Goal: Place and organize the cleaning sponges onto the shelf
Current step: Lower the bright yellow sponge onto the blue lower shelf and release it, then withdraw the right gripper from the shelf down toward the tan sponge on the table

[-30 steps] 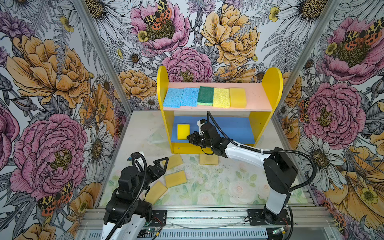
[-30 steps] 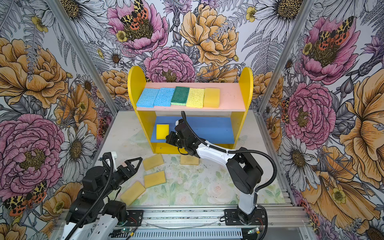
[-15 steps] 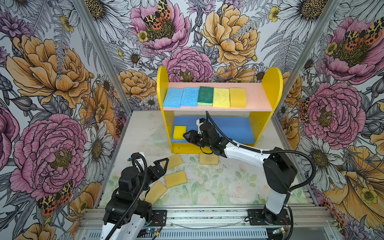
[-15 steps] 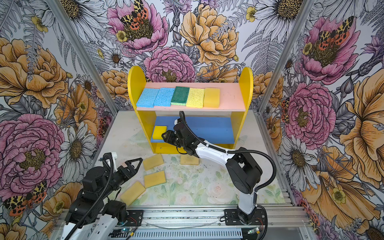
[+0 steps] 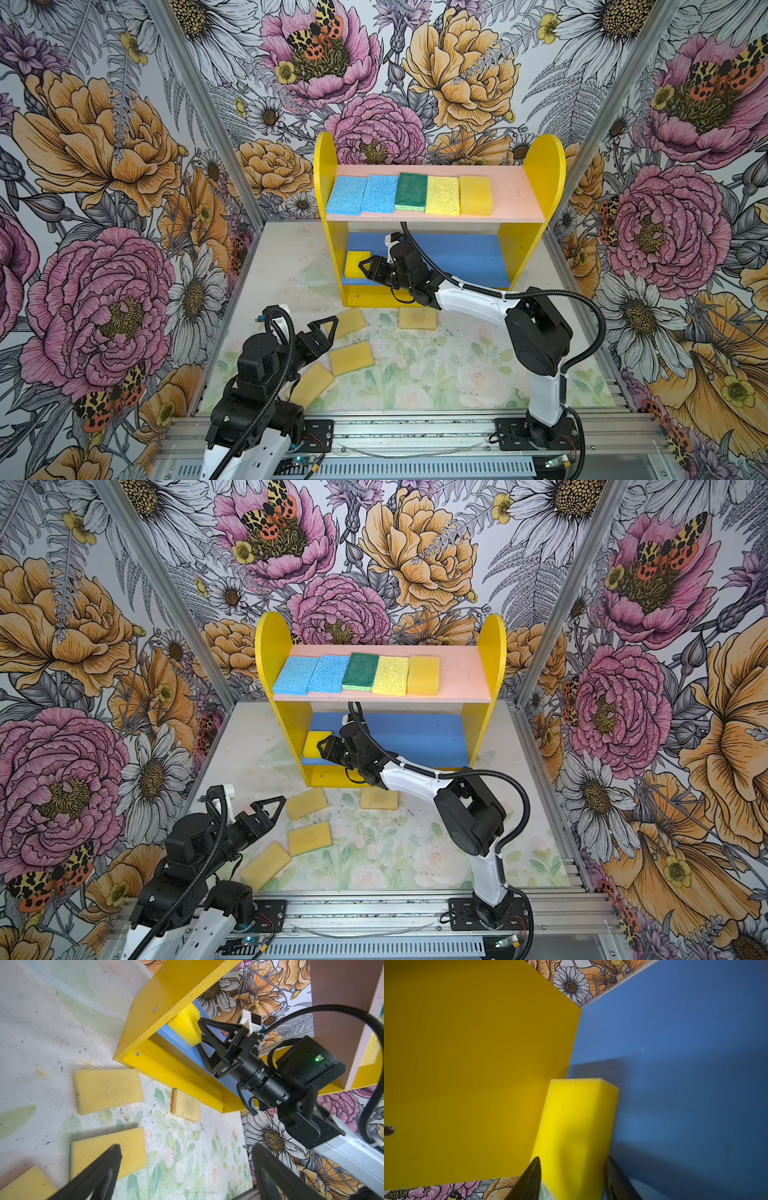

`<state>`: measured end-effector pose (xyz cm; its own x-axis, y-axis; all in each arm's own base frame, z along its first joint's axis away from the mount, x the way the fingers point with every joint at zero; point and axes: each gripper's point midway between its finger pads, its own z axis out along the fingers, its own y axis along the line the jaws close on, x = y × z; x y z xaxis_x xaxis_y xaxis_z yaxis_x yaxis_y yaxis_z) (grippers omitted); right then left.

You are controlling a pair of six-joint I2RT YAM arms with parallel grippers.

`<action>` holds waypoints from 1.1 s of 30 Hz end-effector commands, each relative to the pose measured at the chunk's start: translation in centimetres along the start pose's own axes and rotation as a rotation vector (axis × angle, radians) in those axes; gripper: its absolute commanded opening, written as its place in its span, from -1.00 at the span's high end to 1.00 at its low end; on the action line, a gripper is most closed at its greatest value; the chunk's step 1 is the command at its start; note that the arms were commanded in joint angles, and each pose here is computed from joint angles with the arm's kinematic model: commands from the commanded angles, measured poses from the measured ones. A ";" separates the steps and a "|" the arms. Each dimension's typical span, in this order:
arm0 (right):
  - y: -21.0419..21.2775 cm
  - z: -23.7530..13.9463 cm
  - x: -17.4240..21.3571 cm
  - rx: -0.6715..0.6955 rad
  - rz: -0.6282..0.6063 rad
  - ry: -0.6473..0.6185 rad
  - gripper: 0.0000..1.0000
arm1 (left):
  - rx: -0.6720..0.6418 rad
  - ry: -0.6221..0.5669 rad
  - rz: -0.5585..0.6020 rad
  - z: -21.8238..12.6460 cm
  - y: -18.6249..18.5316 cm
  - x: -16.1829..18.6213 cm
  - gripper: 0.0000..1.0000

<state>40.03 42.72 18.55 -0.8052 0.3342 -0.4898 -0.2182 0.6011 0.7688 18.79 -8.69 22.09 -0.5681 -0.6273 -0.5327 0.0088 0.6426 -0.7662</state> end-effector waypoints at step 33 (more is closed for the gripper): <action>-2.0 -10.9 4.4 0.131 -0.004 -0.014 -0.06 | 0.038 0.044 0.019 0.4 -0.8 0.5 -0.98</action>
<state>32.42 37.30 19.85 -0.8086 0.3156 -0.4966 -0.1922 0.6561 0.7298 18.79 -9.07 21.90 -0.5883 -0.6159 -0.5239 0.0131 0.6406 -0.7678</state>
